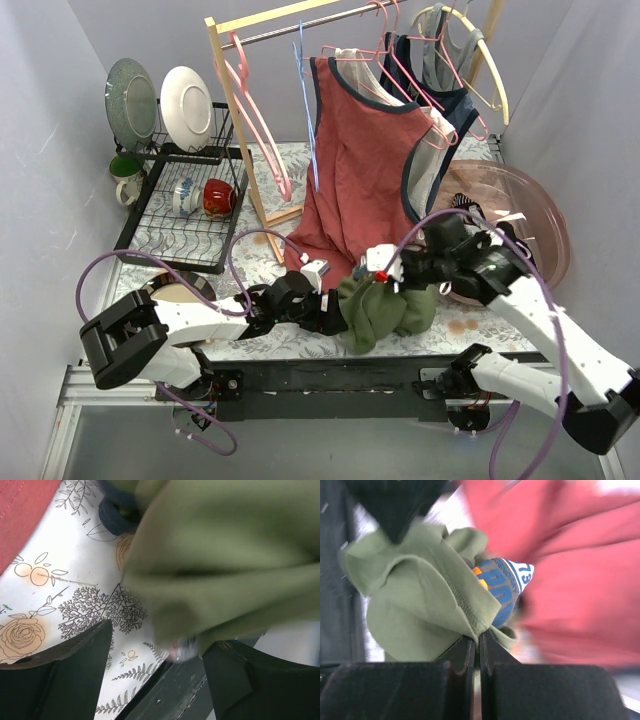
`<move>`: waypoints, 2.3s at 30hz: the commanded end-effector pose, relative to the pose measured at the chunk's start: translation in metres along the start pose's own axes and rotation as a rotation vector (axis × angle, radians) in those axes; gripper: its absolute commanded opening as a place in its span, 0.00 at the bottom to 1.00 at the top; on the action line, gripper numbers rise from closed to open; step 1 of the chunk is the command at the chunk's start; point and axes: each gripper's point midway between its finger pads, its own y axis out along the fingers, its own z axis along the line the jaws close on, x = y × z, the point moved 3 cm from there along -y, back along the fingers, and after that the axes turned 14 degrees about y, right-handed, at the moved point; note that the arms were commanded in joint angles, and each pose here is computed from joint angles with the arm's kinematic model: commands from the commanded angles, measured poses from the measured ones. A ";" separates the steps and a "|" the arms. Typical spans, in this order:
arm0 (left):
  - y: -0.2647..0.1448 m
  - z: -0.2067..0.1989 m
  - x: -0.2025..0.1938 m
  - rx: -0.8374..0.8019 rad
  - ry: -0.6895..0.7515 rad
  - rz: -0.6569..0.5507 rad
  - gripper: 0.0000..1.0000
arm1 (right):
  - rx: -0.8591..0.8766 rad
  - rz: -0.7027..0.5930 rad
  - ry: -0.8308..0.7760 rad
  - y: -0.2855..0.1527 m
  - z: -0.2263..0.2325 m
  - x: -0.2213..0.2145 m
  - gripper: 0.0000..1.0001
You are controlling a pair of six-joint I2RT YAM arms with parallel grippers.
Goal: Place the tank top on the hanger
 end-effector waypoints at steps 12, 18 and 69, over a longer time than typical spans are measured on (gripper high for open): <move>-0.026 -0.036 0.042 -0.167 0.078 -0.158 0.88 | -0.040 -0.114 0.046 -0.041 0.021 -0.025 0.01; -0.052 -0.029 0.049 -0.136 0.018 -0.214 0.96 | 0.199 -0.169 0.040 -0.014 0.054 -0.033 0.04; -0.062 -0.027 0.095 -0.058 0.087 -0.199 0.00 | -0.028 -0.103 0.349 0.002 -0.040 0.049 0.01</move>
